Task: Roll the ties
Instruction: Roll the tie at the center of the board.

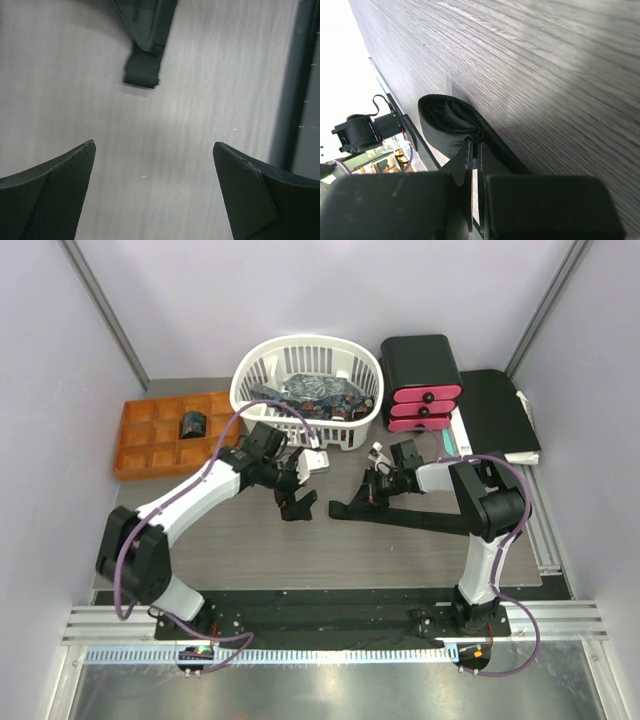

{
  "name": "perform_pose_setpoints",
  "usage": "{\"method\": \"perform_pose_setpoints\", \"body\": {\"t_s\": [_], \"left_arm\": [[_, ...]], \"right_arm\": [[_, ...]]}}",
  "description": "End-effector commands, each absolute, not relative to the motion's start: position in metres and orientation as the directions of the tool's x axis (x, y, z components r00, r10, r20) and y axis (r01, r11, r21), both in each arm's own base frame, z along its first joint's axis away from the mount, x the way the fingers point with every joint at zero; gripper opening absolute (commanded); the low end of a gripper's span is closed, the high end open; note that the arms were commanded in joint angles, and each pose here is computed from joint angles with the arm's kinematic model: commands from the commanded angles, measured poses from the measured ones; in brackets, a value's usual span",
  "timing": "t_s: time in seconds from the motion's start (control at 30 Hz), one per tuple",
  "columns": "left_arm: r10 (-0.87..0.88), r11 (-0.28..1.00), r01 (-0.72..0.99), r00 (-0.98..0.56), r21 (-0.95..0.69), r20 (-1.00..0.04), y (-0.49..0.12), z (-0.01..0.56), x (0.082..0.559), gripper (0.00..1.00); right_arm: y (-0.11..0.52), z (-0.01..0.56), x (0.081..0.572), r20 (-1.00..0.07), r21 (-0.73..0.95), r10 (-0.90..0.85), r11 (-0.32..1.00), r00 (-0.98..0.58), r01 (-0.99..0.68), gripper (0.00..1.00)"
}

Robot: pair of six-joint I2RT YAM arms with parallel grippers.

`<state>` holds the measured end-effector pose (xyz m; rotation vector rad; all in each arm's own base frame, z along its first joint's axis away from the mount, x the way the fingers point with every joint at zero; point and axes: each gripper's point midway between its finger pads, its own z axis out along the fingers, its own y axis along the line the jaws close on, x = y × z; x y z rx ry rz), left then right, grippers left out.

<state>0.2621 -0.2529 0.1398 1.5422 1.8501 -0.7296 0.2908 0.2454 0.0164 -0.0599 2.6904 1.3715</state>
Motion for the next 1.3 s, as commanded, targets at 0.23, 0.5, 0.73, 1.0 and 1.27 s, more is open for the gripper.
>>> {"method": "perform_pose_setpoints", "body": {"t_s": [0.23,0.5,0.73,1.0,1.27], "left_arm": [[0.543,0.104,0.991,0.012,0.081,-0.839,-0.259,0.124,0.240,1.00],[0.631,0.046,0.993,0.053,0.105,-0.774,-0.270,0.079,0.259,0.73],[0.671,0.020,0.994,0.065,0.105,-0.739,-0.289,0.062,0.262,0.75],[0.733,0.078,0.989,0.030,0.127,-0.680,-0.297,0.047,0.278,0.63],[0.757,0.028,0.996,0.035,0.086,-0.653,-0.297,0.042,0.271,0.54]], "right_arm": [[0.271,-0.028,0.265,-0.091,0.738,-0.006,0.671,-0.996,-0.072,0.01],[0.265,-0.045,0.258,-0.048,0.717,0.014,0.696,-0.999,-0.025,0.01],[0.249,-0.035,0.266,-0.097,0.693,0.019,0.719,-0.995,-0.054,0.01],[0.248,-0.031,0.264,-0.105,0.694,0.002,0.716,-0.994,-0.071,0.01],[0.245,-0.032,0.261,-0.107,0.690,-0.002,0.719,-0.994,-0.076,0.01]]}}
